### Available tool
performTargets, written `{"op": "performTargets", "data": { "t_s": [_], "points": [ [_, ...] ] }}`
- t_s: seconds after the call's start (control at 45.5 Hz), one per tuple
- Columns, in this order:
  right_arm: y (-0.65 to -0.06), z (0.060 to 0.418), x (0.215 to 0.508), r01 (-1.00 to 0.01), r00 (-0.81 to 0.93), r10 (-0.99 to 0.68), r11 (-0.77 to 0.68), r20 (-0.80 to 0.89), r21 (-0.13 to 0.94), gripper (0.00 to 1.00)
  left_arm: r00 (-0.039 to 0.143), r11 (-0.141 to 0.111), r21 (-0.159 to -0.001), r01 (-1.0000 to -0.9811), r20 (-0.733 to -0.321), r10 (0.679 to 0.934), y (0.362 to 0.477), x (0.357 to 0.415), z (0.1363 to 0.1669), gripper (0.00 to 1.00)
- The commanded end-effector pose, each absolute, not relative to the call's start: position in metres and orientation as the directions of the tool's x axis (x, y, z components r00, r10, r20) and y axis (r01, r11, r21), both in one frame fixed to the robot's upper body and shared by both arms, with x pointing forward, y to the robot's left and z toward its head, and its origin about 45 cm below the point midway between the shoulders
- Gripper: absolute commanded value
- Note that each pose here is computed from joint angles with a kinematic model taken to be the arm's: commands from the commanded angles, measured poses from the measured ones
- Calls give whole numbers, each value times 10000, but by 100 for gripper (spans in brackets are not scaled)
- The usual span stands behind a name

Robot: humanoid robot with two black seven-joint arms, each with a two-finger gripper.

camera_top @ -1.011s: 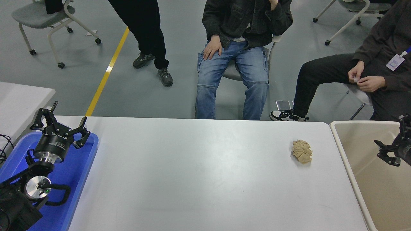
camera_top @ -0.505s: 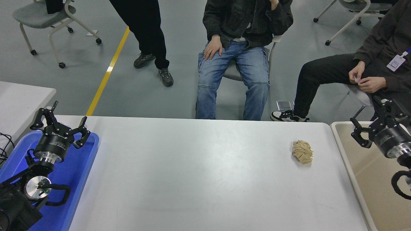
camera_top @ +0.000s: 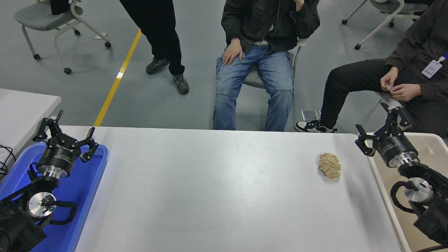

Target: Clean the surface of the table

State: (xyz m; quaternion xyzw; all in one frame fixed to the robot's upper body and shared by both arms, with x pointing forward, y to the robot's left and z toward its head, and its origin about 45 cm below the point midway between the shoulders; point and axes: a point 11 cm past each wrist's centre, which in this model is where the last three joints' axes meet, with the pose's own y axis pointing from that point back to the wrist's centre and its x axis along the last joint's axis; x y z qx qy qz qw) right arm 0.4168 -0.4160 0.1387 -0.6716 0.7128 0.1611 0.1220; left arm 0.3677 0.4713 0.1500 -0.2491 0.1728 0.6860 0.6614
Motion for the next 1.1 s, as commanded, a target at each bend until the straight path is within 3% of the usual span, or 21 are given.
{"op": "performTargets", "data": {
  "t_s": [0.0, 0.22, 0.615, 0.835, 0.967, 1.077],
  "points": [
    [-3973, 1427, 4260, -9991, -317, -9215, 182, -3872, 384, 100, -9, -652, -924, -9936, -5704, 8214, 4712, 3677, 1500, 100],
    [-3811, 1444, 4325, -9884, 852, -9657, -1130, -2453, 1015, 98, -9, -644, -911, -9938, -5704, 8214, 4711, 3677, 1499, 100],
    [-4081, 1637, 4339, -9372, 1903, -9797, -2003, -628, 2857, 100, -9, -643, -911, -9938, -5704, 8214, 4711, 3677, 1499, 100],
    [-3739, 1869, 4230, -8638, 4107, -9102, -3697, 532, 3424, 100, -9, -652, -924, -9936, -5704, 8214, 4712, 3677, 1500, 100],
    [-3514, 1850, 4067, -7887, 5285, -8333, -4114, 1620, 4569, 100, -9, -644, -911, -9938, -5704, 8214, 4711, 3677, 1499, 100],
    [-3457, 1794, 4037, -7566, 5665, -7766, -3577, 2756, 5474, 100, -9, -643, -911, -9938, -5704, 8214, 4711, 3677, 1499, 100]
  ]
}}
